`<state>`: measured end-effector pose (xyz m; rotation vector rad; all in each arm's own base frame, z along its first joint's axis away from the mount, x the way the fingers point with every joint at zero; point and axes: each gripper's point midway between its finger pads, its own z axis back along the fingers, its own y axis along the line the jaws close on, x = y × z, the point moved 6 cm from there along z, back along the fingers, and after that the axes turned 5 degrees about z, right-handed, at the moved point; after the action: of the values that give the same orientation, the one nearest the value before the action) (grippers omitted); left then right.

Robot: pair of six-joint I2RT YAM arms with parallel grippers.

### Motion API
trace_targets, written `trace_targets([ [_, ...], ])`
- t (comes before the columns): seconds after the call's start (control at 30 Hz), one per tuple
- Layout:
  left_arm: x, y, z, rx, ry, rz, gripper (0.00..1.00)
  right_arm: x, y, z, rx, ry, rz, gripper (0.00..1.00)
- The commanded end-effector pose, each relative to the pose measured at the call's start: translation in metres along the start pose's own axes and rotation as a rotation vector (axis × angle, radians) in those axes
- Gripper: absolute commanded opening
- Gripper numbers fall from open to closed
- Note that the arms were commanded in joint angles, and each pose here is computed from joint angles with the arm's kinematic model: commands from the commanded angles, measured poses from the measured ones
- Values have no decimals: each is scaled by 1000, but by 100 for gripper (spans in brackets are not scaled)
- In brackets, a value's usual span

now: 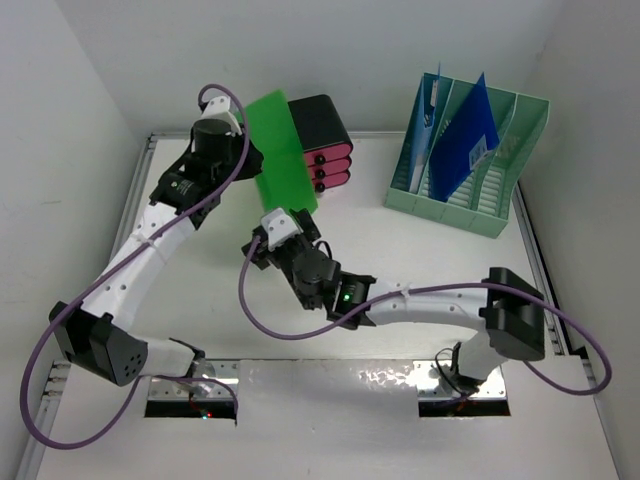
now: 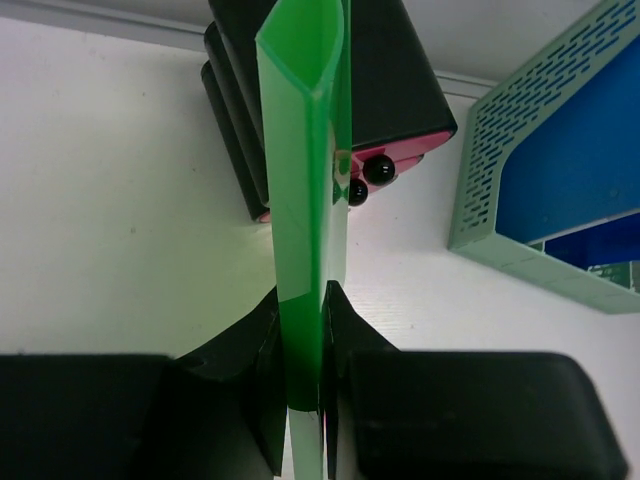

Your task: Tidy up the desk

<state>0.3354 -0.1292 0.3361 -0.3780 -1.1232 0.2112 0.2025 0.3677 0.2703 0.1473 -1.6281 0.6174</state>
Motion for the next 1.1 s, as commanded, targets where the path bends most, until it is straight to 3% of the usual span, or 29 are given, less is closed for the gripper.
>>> trace_targets([
  [0.0,22,-7,0,5,-115,115,0,25,4,-17,-9,-30,-25,84],
  [0.17,17,-6,-3,15,-117,112,0,-4,1,-66,-63,122,50,82],
  [0.3,16,-6,-3,9,-116,103,0,-31,-6,-90,-119,156,103,78],
  [0.5,4,-2,-11,13,-90,92,0,-42,-9,-119,-310,175,280,63],
  [0.53,1,-1,-13,18,-85,90,0,-44,-11,-121,-335,177,300,60],
  [0.63,0,-1,-13,14,-80,82,0,-44,-21,-126,-448,155,332,37],
  [0.67,0,-1,-13,14,-78,74,0,-49,-23,-127,-467,169,371,25],
  [0.73,-2,-2,-14,2,-69,65,0,-51,-27,-127,-491,172,376,14],
  [0.77,-2,-2,-13,-2,-67,56,0,-55,-30,-127,-494,183,392,1],
  [0.9,-3,-16,-13,-127,-37,-58,0,-62,-38,-116,-481,204,421,0],
  [0.97,1,-21,-10,-158,-41,-127,35,-74,-38,-105,-445,224,401,0],
  [1.0,5,-25,-8,-181,-47,-147,63,-63,-46,-98,-440,204,352,0],
  [1.03,8,-26,-6,-187,-51,-168,72,-78,-46,-88,-382,228,370,0],
  [1.07,15,-27,-2,-191,-64,-200,91,-63,-53,-81,-374,189,259,0],
])
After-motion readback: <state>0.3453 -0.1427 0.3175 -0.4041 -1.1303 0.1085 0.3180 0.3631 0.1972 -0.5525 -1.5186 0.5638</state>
